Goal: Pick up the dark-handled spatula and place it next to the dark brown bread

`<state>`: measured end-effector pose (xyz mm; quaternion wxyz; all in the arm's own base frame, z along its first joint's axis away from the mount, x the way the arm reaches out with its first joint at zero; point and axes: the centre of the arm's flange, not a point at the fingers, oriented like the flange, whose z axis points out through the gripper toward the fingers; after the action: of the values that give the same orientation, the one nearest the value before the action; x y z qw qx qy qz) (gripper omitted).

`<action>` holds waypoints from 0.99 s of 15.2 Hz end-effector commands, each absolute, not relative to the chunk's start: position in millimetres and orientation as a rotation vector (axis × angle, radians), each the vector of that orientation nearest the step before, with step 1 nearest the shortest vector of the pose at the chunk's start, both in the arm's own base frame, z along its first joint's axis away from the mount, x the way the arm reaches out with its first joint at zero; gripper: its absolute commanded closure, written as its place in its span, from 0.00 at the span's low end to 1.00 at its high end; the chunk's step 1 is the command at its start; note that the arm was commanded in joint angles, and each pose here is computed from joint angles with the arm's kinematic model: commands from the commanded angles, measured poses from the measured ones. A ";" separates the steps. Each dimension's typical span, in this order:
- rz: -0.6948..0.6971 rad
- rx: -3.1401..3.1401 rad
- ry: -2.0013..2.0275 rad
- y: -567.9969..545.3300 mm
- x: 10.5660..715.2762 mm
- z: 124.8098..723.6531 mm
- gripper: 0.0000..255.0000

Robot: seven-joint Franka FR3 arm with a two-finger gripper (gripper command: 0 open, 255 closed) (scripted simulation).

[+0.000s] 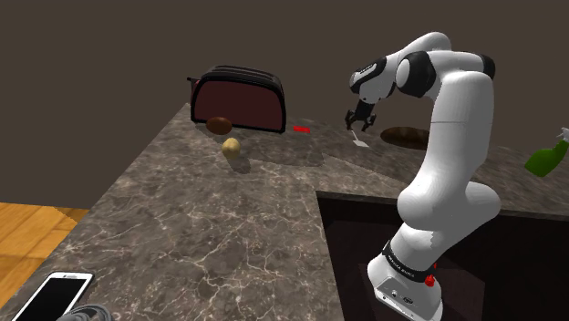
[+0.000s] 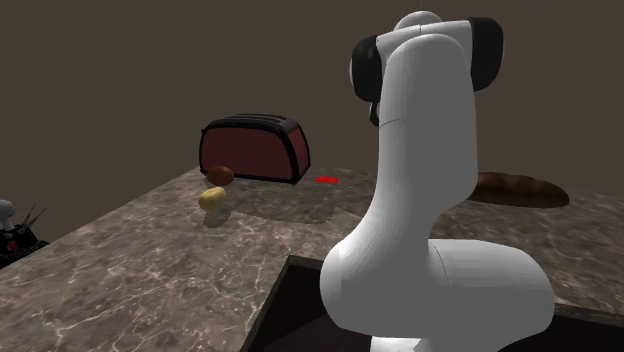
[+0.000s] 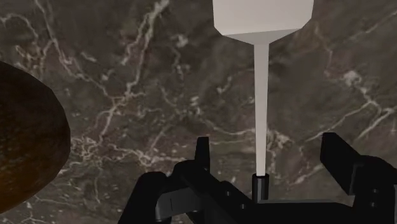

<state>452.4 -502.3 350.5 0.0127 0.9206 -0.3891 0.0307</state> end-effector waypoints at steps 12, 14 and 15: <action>0.096 2.869 -1.213 -499.9 450.0 400.4 0.00; 0.096 2.869 -1.213 -499.9 450.0 400.4 0.00; 0.096 2.869 -1.213 -499.9 450.0 400.4 0.00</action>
<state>450.0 -499.9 400.3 0.0127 0.9206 -0.3891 0.0307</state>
